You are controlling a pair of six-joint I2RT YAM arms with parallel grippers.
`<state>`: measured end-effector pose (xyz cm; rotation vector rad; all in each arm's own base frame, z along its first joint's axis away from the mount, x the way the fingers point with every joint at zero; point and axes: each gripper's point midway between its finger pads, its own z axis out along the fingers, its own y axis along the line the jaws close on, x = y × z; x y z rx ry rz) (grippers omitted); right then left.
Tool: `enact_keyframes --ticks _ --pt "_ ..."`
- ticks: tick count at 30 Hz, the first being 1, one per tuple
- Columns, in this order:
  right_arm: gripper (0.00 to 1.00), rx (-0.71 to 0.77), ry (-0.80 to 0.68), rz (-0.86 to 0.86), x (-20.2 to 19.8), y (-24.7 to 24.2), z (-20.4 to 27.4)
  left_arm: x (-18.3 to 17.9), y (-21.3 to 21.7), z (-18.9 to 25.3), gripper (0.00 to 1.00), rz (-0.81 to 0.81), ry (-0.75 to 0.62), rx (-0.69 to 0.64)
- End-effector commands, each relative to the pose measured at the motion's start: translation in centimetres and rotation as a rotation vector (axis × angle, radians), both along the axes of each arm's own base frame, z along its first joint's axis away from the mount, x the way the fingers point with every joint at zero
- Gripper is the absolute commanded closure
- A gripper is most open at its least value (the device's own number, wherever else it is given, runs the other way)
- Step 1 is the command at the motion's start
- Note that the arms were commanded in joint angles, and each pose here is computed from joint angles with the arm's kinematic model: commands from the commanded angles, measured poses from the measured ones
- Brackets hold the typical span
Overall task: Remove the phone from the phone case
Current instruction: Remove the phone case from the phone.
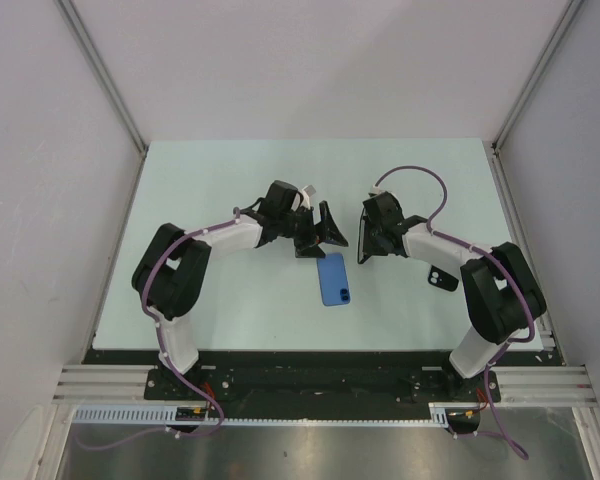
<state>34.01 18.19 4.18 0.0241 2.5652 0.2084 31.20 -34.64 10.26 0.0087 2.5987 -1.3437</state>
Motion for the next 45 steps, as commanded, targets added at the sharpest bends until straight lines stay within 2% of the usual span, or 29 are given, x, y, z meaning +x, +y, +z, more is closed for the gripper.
enact_keyframes --ticks 1,2,3,9,14,16,17,18,19,27,39,45 --pt "0.92 -0.004 0.107 0.038 -0.6 0.8 -7.3 0.8 -1.3 1.4 0.05 -0.045 -0.063 -0.043" --pt "0.99 -0.01 0.117 0.037 -0.9 0.8 -7.5 0.8 -1.3 1.5 0.05 -0.047 -0.066 -0.045" --pt "1.0 -0.02 0.122 0.037 -1.1 0.7 -7.6 0.8 -1.3 1.5 0.05 -0.045 -0.067 -0.042" --pt "1.0 -0.125 0.049 0.056 -1.9 0.5 -4.5 1.5 -1.6 1.8 0.05 -0.034 -0.082 -0.04" --pt "1.0 -0.154 0.001 0.067 -2.2 0.2 -2.2 3.3 -2.6 3.1 0.05 0.005 -0.114 -0.026" --pt "1.0 -0.157 -0.004 0.079 -2.3 0.4 -2.0 3.8 -3.0 2.2 0.07 0.014 -0.096 0.012" --pt "1.0 -0.151 -0.003 0.089 -2.4 0.6 -2.0 4.8 -3.5 2.9 0.07 0.023 -0.135 0.025" --pt "1.0 -0.152 0.001 0.095 -2.5 0.6 -2.1 4.8 -3.5 1.4 0.08 0.021 -0.099 0.067" --pt "1.0 -0.146 0.001 0.1 -2.4 0.8 -2.1 5.6 -3.9 2.2 0.08 0.027 -0.122 0.071" --pt "1.0 -0.055 0.015 0.163 -2.7 2.6 -1.8 7.2 -3.6 -1.0 0.17 0.061 -0.101 0.199" --pt "1.0 0.022 0.051 0.174 -3.0 3.3 -1.8 7.6 -4.8 -1.4 0.2 0.031 -0.108 0.171" --pt "1.0 0.05 0.055 0.167 -2.8 3.5 -1.8 7.6 -4.1 -3.0 0.25 0.021 -0.137 0.279"
